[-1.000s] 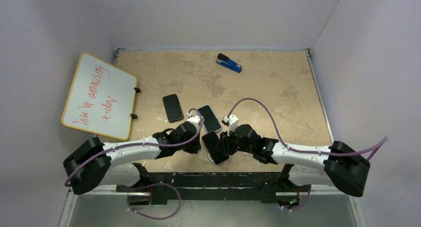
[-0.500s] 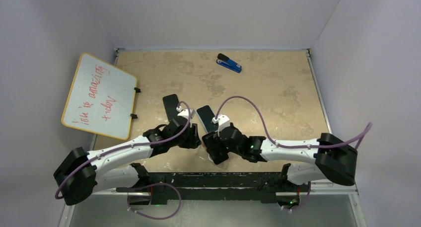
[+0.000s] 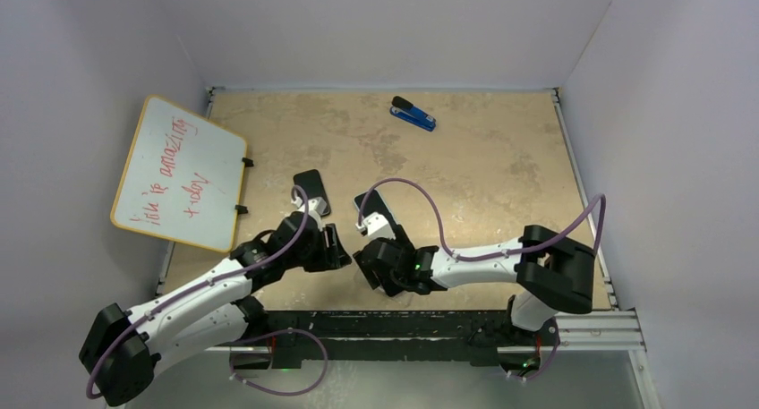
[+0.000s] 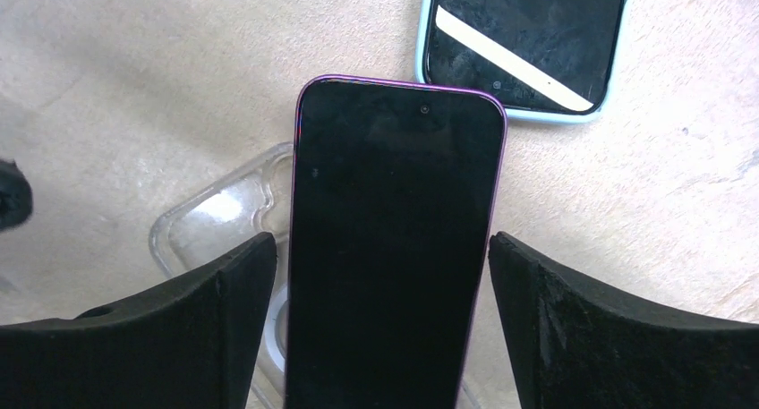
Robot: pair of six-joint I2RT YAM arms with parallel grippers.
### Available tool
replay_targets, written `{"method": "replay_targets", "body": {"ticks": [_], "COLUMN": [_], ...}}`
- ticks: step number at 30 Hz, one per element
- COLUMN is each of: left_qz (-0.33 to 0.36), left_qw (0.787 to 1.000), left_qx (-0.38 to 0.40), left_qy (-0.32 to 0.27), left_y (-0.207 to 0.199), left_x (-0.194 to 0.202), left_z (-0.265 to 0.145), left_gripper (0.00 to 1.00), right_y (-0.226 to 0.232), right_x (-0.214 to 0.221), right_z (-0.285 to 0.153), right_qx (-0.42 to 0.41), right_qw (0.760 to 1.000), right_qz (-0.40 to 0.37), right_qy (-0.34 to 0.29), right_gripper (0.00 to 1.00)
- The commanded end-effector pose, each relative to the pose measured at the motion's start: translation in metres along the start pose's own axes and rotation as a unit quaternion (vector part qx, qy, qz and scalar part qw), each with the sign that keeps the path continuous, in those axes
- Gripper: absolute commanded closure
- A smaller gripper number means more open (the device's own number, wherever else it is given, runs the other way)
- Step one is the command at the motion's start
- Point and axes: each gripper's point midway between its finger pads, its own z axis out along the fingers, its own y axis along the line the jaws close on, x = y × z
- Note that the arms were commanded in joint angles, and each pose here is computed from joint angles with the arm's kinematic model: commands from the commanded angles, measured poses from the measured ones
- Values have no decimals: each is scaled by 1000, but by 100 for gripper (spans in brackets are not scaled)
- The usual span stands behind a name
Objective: Put the phone into the phone case
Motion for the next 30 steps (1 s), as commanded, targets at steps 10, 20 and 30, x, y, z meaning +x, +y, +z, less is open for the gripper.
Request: {"method": "replay_targets", "body": {"ticks": [10, 20, 30], "left_qz": [-31, -37, -25], "left_qw": [996, 994, 996], "left_qx": [50, 74, 55], "left_qy": [60, 71, 69], "left_y": [-3, -4, 3], "left_x": [33, 43, 42], "left_z": [22, 39, 52], "left_gripper": [57, 66, 81], "right_y": [-5, -3, 9], "right_x": [8, -3, -2], "right_z": [-3, -13, -23], "right_qx": [9, -12, -82], "right_qw": [1000, 1000, 995], "right_qz": [3, 7, -6], "right_qy": [5, -21, -54], "right_gripper": [24, 50, 55]}}
